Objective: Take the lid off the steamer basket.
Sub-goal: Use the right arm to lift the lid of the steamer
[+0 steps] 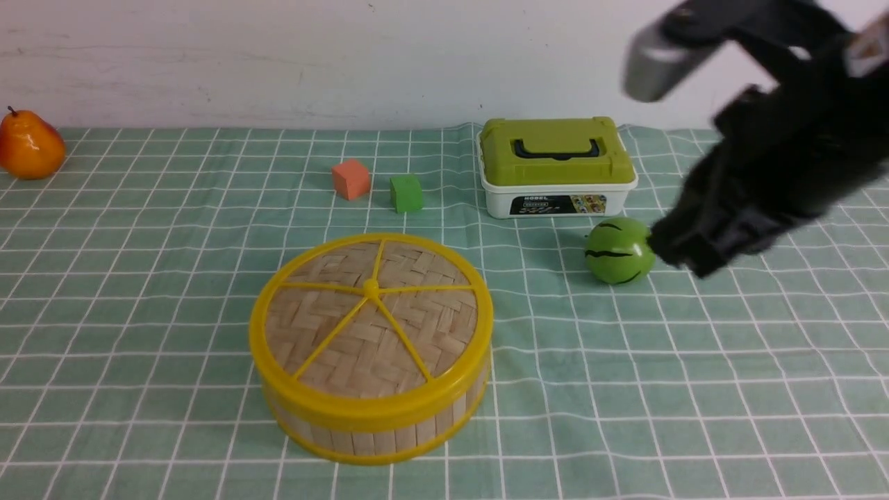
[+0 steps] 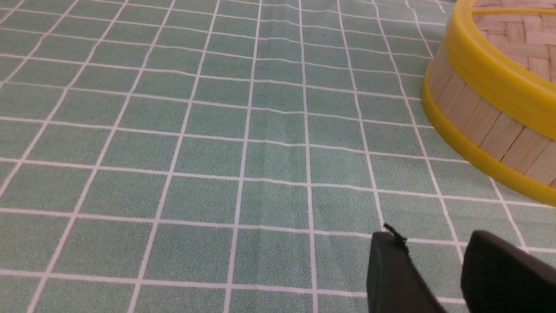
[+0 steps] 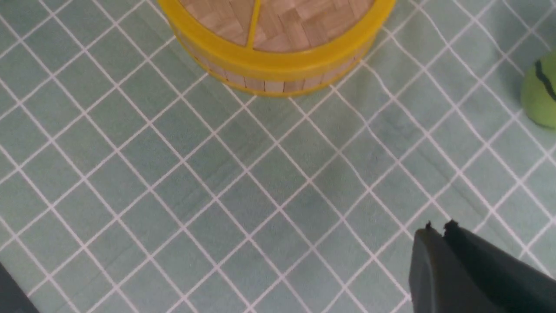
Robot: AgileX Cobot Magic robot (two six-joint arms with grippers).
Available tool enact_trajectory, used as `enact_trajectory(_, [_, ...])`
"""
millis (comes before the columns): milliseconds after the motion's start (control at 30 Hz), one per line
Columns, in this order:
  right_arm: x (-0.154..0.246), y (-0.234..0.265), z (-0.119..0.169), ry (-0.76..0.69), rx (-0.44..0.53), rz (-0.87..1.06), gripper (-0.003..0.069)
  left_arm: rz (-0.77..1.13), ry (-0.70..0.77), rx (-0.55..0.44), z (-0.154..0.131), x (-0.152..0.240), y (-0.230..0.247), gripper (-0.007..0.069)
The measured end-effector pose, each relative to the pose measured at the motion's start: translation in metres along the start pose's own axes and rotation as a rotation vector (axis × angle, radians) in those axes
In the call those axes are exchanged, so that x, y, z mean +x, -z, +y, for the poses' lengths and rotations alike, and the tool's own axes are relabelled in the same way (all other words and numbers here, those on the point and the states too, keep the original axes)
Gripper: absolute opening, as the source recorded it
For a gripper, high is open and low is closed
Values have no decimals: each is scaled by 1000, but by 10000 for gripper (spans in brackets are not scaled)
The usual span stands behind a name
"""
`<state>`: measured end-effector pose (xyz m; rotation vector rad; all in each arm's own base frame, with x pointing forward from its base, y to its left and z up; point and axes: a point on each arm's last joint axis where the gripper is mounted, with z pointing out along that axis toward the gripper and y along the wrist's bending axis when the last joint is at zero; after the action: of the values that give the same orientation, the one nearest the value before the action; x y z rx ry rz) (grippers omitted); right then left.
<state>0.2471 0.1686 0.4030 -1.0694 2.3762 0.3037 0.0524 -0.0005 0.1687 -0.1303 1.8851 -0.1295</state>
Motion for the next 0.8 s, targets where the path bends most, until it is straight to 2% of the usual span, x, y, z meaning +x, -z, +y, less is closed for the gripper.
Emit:
enact_trajectory(167, [-47, -47, 10, 38, -38, 20, 41, 0, 0, 0, 0, 0, 0, 239])
enact_trajectory(233, [-65, -69, 16, 59, -54, 25, 76, 0, 0, 0, 0, 0, 0, 239])
enact_trajectory(300, [-84, -98, 24, 87, -72, 31, 147, 0, 0, 0, 0, 0, 0, 239])
enact_trajectory(567, [-113, -167, 39, 98, -76, 10, 402, 0, 0, 0, 0, 0, 0, 239])
enact_trajectory(633, [-115, -184, 36, 62, -52, -4, 430, 0, 0, 0, 0, 0, 0, 239])
enact_trajectory(800, [-112, -210, 29, 26, 5, 20, 429, 0, 0, 0, 0, 0, 0, 239])
